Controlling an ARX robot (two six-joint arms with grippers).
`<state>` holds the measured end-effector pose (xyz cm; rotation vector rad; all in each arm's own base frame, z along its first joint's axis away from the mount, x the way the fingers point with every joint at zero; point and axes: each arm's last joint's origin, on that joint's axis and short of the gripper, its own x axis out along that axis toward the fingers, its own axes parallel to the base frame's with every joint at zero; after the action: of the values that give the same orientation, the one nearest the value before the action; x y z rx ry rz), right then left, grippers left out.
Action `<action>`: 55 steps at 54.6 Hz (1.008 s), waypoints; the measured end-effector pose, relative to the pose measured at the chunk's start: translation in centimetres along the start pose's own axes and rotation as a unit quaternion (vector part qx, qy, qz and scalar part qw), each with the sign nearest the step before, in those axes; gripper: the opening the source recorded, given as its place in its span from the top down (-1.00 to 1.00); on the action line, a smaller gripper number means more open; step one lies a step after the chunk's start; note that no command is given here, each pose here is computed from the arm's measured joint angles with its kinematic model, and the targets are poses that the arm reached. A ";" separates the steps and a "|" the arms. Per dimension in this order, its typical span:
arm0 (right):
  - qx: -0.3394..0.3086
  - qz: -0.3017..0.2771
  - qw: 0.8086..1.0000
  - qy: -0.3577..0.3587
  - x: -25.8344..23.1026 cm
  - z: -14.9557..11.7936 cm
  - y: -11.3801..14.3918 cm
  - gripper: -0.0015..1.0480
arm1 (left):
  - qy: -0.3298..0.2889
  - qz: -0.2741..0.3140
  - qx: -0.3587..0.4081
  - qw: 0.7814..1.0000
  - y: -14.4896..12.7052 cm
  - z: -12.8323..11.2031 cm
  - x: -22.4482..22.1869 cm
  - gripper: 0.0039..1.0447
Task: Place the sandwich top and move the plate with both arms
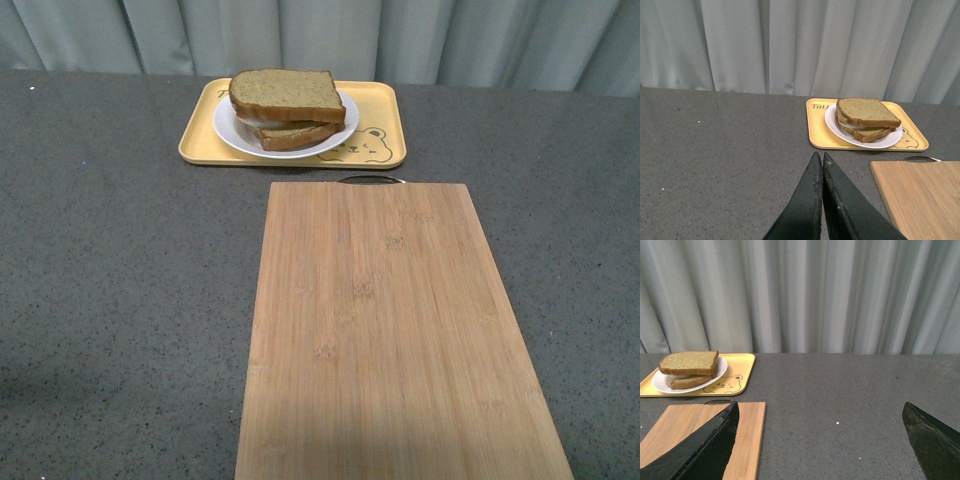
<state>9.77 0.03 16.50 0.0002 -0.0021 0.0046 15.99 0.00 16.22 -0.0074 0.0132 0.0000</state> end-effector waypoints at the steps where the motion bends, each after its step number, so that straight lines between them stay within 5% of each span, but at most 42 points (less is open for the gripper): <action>1: 0.000 0.000 1.000 0.000 0.0 0.0 0.0 -0.82 | 0.000 0.000 0.000 1.000 0.0 0.0 -0.1 0.93; 55: 0.000 0.000 1.000 0.000 0.0 0.0 0.0 -0.82 | -0.017 0.000 0.000 1.000 0.0 1.0 -4.2 0.93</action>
<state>9.77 0.03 16.48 0.0002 -0.0013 0.0046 11.77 0.00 17.27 -0.0074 -0.0208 -0.0001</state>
